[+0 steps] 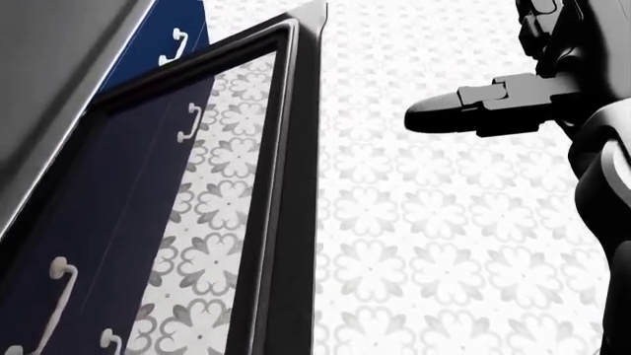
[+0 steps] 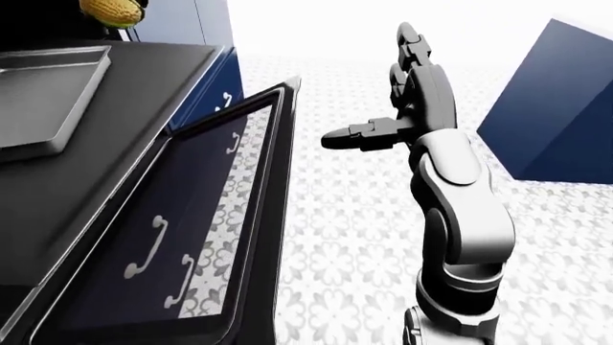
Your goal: Place the corn on the top rack of the oven.
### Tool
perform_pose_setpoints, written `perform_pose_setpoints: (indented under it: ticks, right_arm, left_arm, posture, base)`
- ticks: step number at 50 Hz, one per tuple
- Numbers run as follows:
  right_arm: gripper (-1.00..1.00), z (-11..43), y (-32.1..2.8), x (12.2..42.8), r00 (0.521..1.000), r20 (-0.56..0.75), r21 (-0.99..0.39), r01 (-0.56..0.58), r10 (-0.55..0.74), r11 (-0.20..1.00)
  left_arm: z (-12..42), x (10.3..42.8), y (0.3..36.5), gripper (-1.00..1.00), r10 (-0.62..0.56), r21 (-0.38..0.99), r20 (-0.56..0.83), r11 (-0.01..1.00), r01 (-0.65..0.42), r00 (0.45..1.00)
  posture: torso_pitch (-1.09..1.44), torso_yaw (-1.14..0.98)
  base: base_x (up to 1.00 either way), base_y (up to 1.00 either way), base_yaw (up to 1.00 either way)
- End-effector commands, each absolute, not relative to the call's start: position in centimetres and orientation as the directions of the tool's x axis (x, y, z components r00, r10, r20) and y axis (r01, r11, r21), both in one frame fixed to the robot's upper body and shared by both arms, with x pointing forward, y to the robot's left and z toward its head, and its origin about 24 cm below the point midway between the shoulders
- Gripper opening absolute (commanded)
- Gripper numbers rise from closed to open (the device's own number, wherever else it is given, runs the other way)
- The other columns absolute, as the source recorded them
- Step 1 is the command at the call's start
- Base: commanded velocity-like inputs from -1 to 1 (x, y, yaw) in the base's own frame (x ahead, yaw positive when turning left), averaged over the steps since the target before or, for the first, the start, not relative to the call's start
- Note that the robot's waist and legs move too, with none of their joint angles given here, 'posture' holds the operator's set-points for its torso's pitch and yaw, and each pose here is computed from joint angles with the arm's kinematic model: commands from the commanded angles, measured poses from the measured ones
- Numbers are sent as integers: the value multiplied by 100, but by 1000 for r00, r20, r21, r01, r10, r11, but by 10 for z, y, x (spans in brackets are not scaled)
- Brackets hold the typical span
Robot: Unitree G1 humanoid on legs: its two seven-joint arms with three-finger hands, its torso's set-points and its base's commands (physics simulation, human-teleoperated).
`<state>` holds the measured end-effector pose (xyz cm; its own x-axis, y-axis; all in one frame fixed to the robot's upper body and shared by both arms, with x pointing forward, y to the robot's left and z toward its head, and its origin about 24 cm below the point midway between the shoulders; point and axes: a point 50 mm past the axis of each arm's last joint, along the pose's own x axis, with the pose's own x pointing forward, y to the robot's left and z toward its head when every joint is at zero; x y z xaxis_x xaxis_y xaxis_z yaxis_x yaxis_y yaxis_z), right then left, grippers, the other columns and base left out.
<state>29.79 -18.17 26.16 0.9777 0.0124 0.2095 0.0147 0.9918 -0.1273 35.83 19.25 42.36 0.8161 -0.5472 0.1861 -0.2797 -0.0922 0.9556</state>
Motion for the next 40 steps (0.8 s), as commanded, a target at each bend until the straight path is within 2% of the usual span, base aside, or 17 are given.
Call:
perform_pose_setpoints:
  ticks: [1, 8, 11, 16, 21, 23, 28, 40]
  right_arm:
    - [100, 277, -183, 293, 955, 295, -133, 36, 4, 991]
    - [100, 277, -182, 293, 955, 297, -132, 34, 7, 991]
    - [100, 277, -182, 293, 955, 296, -132, 34, 7, 991]
    - [100, 275, -182, 294, 956, 292, -133, 31, 9, 991]
    - [100, 273, -181, 295, 957, 288, -133, 29, 10, 991]
    - [100, 273, -181, 296, 958, 288, -133, 29, 11, 991]
    - [100, 270, -181, 298, 959, 283, -134, 27, 12, 991]
    - [100, 272, -181, 297, 959, 284, -133, 30, 9, 991]
  left_arm:
    - [445, 347, 194, -58, -549, 928, 275, -64, -367, 789]
    - [437, 352, 216, -55, -444, 925, 300, -82, -372, 844]
    - [431, 356, 231, -54, -361, 924, 313, -100, -370, 878]
    - [425, 359, 243, -50, -287, 921, 331, -109, -374, 899]
    - [417, 362, 256, -48, -220, 918, 343, -129, -376, 913]
    - [415, 364, 265, -51, -152, 914, 360, -142, -381, 920]
    - [413, 364, 277, -57, -62, 902, 413, -108, -417, 909]
    - [396, 363, 307, -56, 107, 932, 355, -121, -342, 929]
  posture:
    - [0, 0]
    - [0, 0]
    - [0, 0]
    - [0, 0]
    - [0, 0]
    - [0, 0]
    - [0, 0]
    - [0, 0]
  base:
    - [0, 0, 0]
    - [0, 0, 0]
    - [0, 0, 0]
    - [0, 0, 0]
    - [0, 0, 0]
    - [0, 0, 0]
    - [0, 0, 0]
    - [0, 0, 0]
